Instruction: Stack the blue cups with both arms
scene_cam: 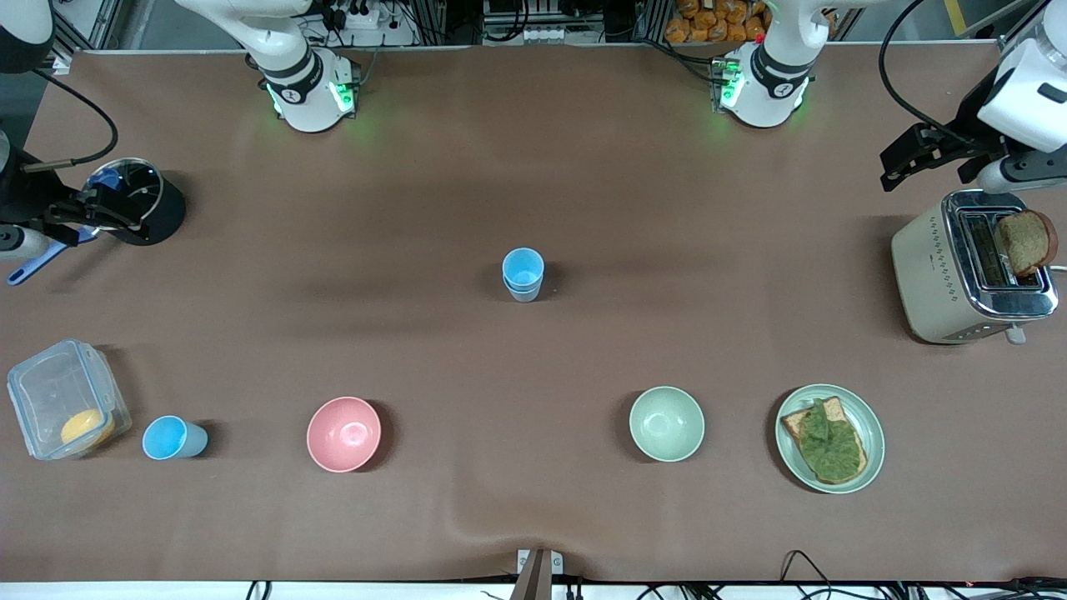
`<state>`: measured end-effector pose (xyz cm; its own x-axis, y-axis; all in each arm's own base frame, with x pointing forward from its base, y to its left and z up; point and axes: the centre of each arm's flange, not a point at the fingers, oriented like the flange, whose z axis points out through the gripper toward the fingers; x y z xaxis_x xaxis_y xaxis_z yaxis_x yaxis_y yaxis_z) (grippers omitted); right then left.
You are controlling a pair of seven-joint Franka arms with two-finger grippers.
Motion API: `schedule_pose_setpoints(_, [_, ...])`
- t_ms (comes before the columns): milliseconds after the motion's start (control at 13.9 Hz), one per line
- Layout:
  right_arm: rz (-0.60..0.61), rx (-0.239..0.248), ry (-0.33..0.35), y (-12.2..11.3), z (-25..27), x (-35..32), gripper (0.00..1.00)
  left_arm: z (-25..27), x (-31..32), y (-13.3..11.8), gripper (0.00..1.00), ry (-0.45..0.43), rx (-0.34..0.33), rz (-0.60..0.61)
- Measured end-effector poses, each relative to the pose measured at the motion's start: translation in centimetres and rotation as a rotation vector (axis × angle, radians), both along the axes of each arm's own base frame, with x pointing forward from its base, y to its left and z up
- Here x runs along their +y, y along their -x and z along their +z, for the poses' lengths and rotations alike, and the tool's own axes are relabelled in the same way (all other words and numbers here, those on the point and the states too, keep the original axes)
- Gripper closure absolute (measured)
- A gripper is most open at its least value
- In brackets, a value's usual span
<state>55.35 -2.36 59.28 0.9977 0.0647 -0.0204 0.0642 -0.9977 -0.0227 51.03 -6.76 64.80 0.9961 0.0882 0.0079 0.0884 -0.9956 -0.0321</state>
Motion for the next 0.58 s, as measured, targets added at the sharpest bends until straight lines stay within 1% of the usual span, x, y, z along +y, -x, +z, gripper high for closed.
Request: schedule_pose_setpoints(577, [0.0, 0.0, 0.0, 0.0, 0.0, 0.0, 0.0, 0.74, 0.05, 0.39, 0.0, 0.022, 0.02, 0.004])
